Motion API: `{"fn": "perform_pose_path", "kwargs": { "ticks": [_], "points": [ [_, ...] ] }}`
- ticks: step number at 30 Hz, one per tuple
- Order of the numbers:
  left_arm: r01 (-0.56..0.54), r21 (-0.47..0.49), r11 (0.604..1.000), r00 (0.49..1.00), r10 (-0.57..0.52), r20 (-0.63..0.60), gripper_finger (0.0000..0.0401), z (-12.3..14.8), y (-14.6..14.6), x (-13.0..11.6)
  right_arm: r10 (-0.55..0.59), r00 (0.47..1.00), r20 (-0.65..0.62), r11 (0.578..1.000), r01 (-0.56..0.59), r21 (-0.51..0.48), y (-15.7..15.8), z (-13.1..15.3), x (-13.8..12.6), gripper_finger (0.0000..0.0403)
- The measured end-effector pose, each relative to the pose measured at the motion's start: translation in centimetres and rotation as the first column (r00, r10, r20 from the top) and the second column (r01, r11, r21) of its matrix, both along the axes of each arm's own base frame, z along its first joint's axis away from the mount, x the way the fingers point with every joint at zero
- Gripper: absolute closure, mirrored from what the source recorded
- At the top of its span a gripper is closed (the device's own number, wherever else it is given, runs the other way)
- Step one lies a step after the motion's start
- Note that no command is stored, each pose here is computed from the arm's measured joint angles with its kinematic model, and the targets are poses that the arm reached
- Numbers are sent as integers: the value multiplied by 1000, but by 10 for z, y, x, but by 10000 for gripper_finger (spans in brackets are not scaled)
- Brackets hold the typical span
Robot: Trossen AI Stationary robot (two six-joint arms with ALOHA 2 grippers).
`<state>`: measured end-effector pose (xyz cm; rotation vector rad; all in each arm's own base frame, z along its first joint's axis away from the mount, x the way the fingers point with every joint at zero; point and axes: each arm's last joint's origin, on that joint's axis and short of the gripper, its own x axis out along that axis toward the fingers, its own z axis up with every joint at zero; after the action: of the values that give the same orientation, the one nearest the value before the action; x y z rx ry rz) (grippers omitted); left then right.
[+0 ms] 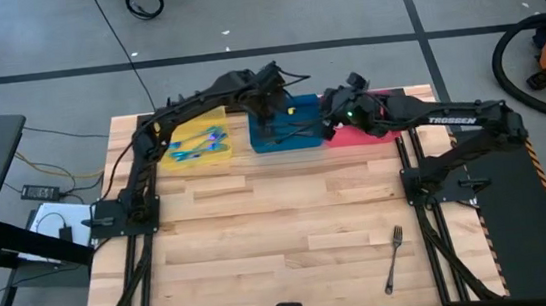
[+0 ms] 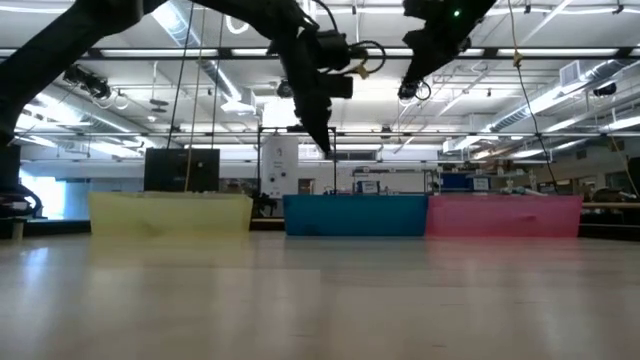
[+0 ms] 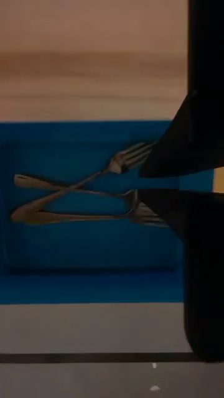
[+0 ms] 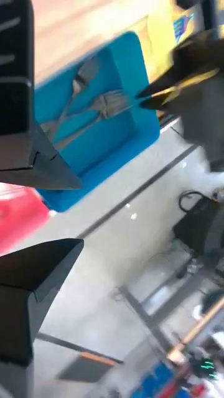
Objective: Sort silverware by color (type)
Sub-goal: Put the black fork into the blue bin
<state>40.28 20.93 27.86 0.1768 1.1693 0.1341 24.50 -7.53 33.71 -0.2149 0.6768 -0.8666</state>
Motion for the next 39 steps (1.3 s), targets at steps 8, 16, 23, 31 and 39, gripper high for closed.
{"fn": "perform_pose_path", "kwargs": {
  "ticks": [8, 16, 23, 31, 39],
  "points": [
    [51, -101, 994, 998, -49, 26, 360, 37, -24, -22, -46, 989, 138, 944, -2, 330, 25, 3, -32, 257],
    [60, -161, 985, 997, -66, -34, 360, 61, -49, -44, -69, 996, 49, 674, 10, 738, 49, -19, -46, 257],
    [37, -212, 977, 996, -52, -67, 360, 70, -63, -61, -131, 988, -82, 494, 137, 859, 79, -54, -51, 257],
    [25, -253, 967, 997, -42, -63, 360, 64, -75, -82, -262, 945, -194, 337, 278, 900, 119, -86, -62, 257],
    [35, -258, 966, 998, -46, -35, 360, 41, -92, -103, -397, 878, -268, 206, 370, 906, 165, -96, -76, 257]
  ]
}}
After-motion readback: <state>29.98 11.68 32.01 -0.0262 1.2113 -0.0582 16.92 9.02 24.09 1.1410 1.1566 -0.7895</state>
